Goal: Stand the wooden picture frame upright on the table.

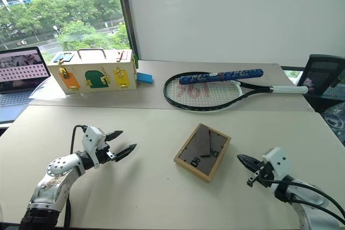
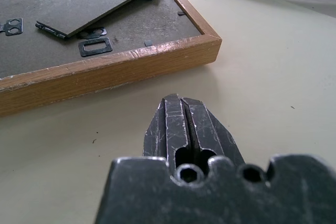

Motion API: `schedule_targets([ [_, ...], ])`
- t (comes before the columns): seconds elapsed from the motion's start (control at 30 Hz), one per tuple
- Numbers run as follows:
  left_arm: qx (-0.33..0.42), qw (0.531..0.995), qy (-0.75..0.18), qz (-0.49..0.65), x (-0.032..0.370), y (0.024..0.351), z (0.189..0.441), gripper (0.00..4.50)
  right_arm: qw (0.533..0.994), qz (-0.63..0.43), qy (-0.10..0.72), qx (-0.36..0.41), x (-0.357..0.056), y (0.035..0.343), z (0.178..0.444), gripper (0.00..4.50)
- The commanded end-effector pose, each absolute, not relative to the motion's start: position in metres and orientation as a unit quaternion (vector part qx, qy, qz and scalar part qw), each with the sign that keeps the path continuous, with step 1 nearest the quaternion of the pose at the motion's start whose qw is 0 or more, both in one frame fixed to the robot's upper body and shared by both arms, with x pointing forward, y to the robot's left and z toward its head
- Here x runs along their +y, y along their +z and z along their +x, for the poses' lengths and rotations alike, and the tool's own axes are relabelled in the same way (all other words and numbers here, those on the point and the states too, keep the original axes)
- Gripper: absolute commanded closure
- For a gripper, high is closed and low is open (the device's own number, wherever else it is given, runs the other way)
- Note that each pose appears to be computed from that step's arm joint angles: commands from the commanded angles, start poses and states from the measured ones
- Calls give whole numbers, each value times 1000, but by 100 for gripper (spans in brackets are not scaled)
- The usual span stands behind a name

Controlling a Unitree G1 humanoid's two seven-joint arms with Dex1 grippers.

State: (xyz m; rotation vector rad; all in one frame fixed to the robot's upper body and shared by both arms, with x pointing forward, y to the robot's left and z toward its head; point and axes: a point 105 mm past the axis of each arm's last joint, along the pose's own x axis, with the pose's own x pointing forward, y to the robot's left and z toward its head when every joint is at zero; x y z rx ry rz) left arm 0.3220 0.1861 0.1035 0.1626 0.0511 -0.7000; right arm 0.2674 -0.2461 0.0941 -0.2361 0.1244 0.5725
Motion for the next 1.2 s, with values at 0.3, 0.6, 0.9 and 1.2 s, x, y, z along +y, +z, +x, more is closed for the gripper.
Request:
schedule_targets([
  [0.3,18,846,-527,81,164,172,318,0,882,-176,421,116,-221,148,243,449],
  [0.6,37,775,-616,137,113,161,333,0,881,-215,381,178,-237,159,241,449],
  [0.9,43,754,-626,194,82,151,362,294,908,-195,315,194,-253,141,249,450],
  [1.2,64,707,-643,286,41,119,359,445,907,-188,315,205,-237,118,283,450],
])
